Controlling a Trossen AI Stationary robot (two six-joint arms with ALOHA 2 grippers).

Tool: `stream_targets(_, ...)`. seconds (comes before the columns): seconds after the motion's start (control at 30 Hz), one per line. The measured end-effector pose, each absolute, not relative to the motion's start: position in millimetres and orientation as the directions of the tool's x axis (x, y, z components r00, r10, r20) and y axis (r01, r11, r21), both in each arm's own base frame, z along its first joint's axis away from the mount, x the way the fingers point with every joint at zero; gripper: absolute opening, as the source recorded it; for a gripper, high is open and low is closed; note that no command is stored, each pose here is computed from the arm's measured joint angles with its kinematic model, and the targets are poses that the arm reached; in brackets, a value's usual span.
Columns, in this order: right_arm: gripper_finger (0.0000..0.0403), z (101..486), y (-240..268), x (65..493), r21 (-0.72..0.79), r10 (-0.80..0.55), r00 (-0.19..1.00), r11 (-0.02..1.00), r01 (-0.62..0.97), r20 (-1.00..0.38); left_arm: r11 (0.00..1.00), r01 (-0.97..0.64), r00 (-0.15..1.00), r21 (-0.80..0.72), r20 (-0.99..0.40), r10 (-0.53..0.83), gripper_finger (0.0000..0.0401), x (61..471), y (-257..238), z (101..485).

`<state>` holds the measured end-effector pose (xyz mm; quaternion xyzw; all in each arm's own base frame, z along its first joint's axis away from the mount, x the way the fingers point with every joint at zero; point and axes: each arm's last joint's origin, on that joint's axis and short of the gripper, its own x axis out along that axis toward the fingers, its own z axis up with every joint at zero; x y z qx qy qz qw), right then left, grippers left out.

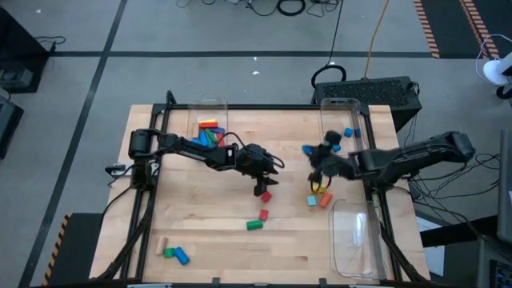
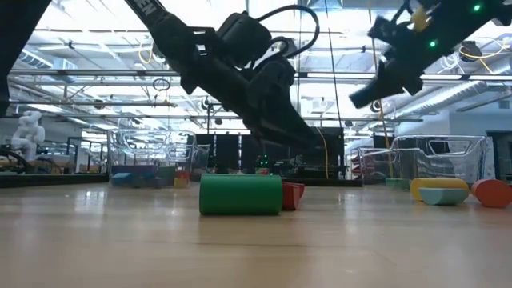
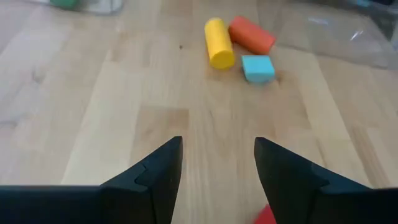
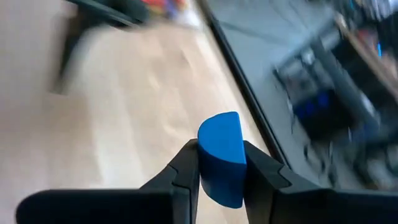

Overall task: Sort blocks by size
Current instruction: Put the blue half-circle block into the top right transparent bin

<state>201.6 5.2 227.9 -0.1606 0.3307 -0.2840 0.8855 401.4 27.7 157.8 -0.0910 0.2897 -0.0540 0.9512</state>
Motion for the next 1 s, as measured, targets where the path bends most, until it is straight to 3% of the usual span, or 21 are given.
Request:
stream_targets(0.33,0.0073,222.4,-65.9,161.4,-0.349,-0.741,0.245,0.546,0.762,-0.625,0.981,0.032,0.829,-0.192,-0.543,-0.133,0.0201,401.5,27.9,157.8)
stream_targets(0.67,0.0070,204.2,-126.1,138.0,-0.095,-0.520,0.208,0.497,0.863,-0.828,0.980,0.030,0.831,-0.194,-0.540,-0.133,0.0201,401.7,28.2,158.1)
stream_targets(1.0,0.0077,172.9,-161.6,124.5,-0.096,-0.390,0.095,0.444,0.891,-0.916,0.981,0.031,0.833,-0.194,-0.538,-0.133,0.0201,401.9,28.2,158.3)
